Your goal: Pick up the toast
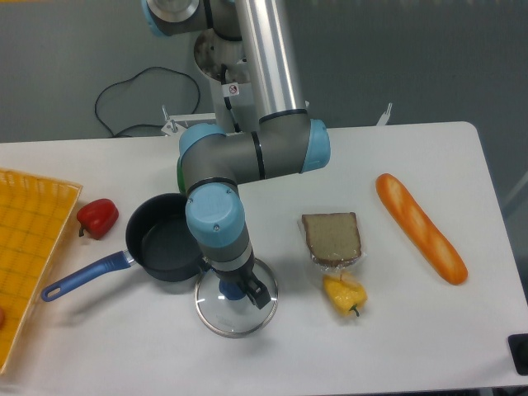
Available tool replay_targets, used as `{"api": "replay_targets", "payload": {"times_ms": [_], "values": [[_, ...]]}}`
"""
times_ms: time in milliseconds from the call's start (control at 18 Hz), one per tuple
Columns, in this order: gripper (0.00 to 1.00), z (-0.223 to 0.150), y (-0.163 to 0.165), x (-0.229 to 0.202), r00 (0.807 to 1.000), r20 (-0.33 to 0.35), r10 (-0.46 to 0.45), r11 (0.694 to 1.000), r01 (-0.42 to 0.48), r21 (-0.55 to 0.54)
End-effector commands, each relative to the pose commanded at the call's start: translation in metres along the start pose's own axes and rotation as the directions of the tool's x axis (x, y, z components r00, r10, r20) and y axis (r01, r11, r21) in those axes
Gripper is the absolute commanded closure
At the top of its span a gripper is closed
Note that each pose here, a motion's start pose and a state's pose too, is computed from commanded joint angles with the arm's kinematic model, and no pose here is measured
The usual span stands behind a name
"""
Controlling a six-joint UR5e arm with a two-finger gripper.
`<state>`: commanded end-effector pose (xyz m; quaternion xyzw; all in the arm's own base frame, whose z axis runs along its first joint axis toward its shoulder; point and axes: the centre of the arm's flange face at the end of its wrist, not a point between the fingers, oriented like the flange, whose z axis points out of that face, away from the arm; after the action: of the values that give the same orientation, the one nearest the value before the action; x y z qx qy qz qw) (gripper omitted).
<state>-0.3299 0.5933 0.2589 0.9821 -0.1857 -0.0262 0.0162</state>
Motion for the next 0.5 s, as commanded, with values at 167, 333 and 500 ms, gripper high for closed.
{"api": "replay_targets", "payload": {"times_ms": [167, 333, 500], "values": [[0.0, -0.0016, 0.0002, -0.0007, 1.0, 0.0, -0.005, 1.0, 0.005, 0.007], [0.0, 0.0005, -0.0004, 0.0005, 1.0, -0.003, 0.002, 1.0, -0.002, 0.005], [0.0, 0.0031, 0.0001, 0.0028, 1.0, -0.008, -0.007, 1.0, 0.008, 0.008]]}}
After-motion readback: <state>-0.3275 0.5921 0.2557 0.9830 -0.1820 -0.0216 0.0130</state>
